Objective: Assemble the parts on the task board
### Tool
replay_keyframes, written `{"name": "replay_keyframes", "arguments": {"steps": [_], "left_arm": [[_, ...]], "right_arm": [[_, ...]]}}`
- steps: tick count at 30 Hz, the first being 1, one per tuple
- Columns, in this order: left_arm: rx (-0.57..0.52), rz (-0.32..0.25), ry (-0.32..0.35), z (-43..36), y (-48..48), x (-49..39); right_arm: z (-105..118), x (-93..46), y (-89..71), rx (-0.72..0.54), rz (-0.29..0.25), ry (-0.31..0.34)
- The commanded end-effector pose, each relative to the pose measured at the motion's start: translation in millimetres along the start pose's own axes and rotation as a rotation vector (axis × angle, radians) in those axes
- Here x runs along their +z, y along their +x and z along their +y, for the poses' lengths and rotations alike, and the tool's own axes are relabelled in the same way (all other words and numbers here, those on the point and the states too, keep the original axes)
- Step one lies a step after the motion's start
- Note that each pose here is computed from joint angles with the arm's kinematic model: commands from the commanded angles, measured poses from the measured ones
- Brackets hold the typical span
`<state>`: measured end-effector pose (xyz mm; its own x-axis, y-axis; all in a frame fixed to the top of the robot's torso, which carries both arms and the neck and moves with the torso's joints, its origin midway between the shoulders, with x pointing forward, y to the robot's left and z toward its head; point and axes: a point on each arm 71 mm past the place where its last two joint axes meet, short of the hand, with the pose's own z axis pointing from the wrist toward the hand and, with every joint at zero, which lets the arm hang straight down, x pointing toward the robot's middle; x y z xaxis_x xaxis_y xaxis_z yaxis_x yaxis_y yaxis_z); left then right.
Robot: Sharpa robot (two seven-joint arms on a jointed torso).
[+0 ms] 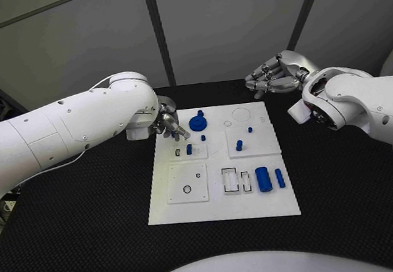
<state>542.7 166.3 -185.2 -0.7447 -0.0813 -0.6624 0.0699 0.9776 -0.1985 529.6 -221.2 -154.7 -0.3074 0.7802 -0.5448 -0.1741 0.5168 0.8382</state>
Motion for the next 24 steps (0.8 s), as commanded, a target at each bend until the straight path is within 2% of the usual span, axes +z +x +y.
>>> {"name": "replay_keyframes", "arguments": {"steps": [1,12,17,24], "left_arm": [[0.019,0.005,0.009,-5.6,2.0,1.1],[0.042,0.016,0.012,-18.4,6.5,8.4],[0.059,0.039,0.015,-22.8,8.8,9.6],[0.093,0.083,0.004,-23.6,11.1,11.5]], "right_arm": [[1,0.8,1.1,-0.005,0.013,-0.002],[3,2.2,3.6,-0.004,0.02,-0.002],[3,2.5,4.2,-0.003,0.022,-0.002],[3,2.9,5.0,-0.003,0.025,-0.001]]}}
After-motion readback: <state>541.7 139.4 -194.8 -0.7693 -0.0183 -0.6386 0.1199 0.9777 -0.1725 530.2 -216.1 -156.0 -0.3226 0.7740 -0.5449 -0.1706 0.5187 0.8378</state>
